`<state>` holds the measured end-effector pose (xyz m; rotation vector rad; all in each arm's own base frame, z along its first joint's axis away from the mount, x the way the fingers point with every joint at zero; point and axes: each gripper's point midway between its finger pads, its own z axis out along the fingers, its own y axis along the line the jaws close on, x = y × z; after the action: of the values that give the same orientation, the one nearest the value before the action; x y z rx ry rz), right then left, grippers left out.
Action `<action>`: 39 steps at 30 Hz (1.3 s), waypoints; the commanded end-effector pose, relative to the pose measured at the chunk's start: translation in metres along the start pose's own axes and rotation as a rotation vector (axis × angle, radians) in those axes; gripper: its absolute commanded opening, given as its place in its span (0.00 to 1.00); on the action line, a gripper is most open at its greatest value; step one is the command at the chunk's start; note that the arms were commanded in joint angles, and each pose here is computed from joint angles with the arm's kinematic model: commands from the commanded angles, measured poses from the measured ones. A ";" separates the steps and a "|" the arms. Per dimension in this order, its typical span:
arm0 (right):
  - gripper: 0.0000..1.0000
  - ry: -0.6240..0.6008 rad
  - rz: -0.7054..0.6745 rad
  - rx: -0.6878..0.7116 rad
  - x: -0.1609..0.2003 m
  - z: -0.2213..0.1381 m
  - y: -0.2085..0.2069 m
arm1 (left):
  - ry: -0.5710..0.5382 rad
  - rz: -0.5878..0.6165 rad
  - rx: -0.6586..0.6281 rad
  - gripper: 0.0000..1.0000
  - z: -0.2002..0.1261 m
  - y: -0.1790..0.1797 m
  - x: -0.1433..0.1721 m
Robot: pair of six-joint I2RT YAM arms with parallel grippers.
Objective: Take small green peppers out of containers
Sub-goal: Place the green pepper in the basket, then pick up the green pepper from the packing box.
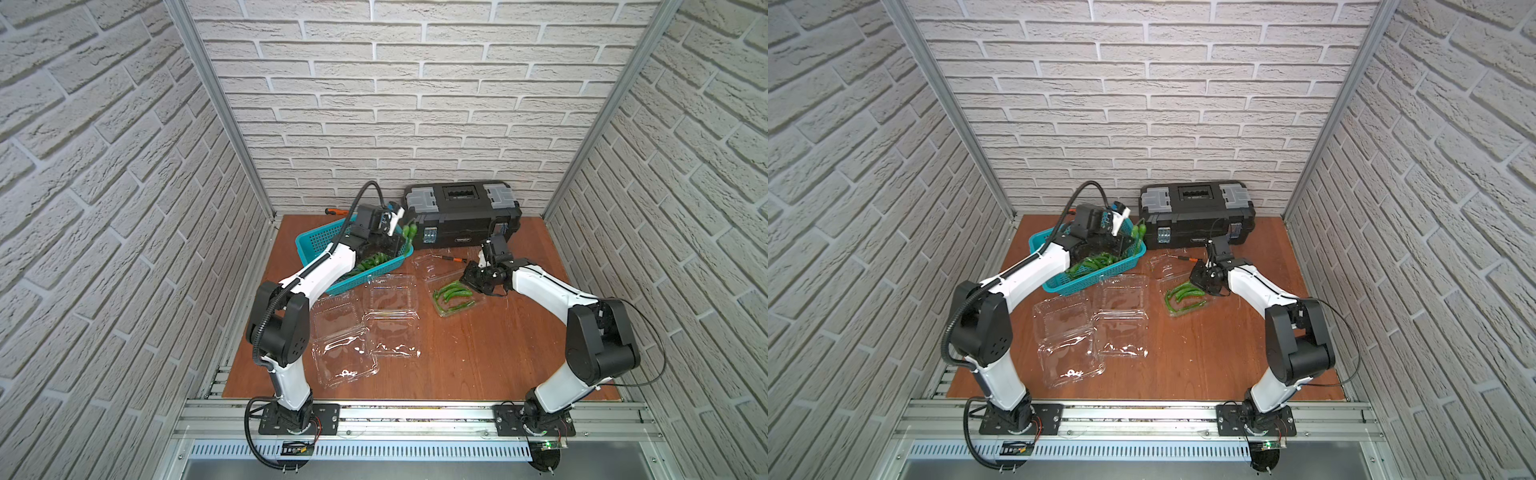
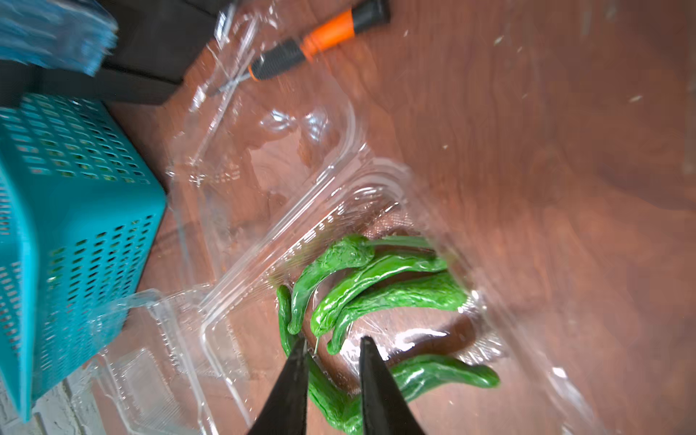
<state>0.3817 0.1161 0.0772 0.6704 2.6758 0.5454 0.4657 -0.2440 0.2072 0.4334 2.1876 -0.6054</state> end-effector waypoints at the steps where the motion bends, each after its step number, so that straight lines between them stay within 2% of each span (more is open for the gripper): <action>1: 0.28 0.022 0.039 0.065 0.009 0.011 -0.008 | -0.020 -0.192 -0.163 0.39 -0.003 0.049 0.013; 3: 0.29 0.030 0.050 0.086 0.013 0.017 -0.008 | -0.025 -0.249 -0.205 0.59 -0.003 0.061 0.023; 4: 0.30 0.030 0.055 0.101 0.015 0.019 -0.009 | -0.027 -0.268 -0.233 0.65 -0.004 0.066 0.029; 7: 0.32 0.029 0.067 0.130 0.016 0.024 -0.010 | -0.039 -0.321 -0.270 0.73 -0.005 0.074 0.039; 17: 0.33 0.053 0.092 0.200 0.014 0.039 -0.018 | -0.040 -0.346 -0.272 0.75 -0.006 0.074 0.047; 24: 0.33 0.083 0.082 0.311 0.023 0.042 -0.039 | -0.040 -0.342 -0.289 0.75 -0.009 0.076 0.048; 27: 0.29 0.097 0.075 0.326 0.027 0.044 -0.043 | -0.039 -0.343 -0.291 0.75 -0.008 0.077 0.049; 34: 0.11 0.112 0.061 0.287 0.031 0.045 -0.035 | -0.039 -0.341 -0.285 0.75 -0.006 0.077 0.045; 37: 0.04 0.087 0.050 0.248 0.027 0.034 -0.025 | -0.042 -0.342 -0.283 0.75 -0.005 0.076 0.044; 39: 0.04 0.049 0.030 0.228 0.021 0.020 -0.016 | -0.042 -0.344 -0.290 0.75 -0.006 0.078 0.045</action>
<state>0.3676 0.1158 0.0220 0.8227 2.8470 0.2457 0.4657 -0.1708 0.1376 -0.0995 2.3400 -0.4474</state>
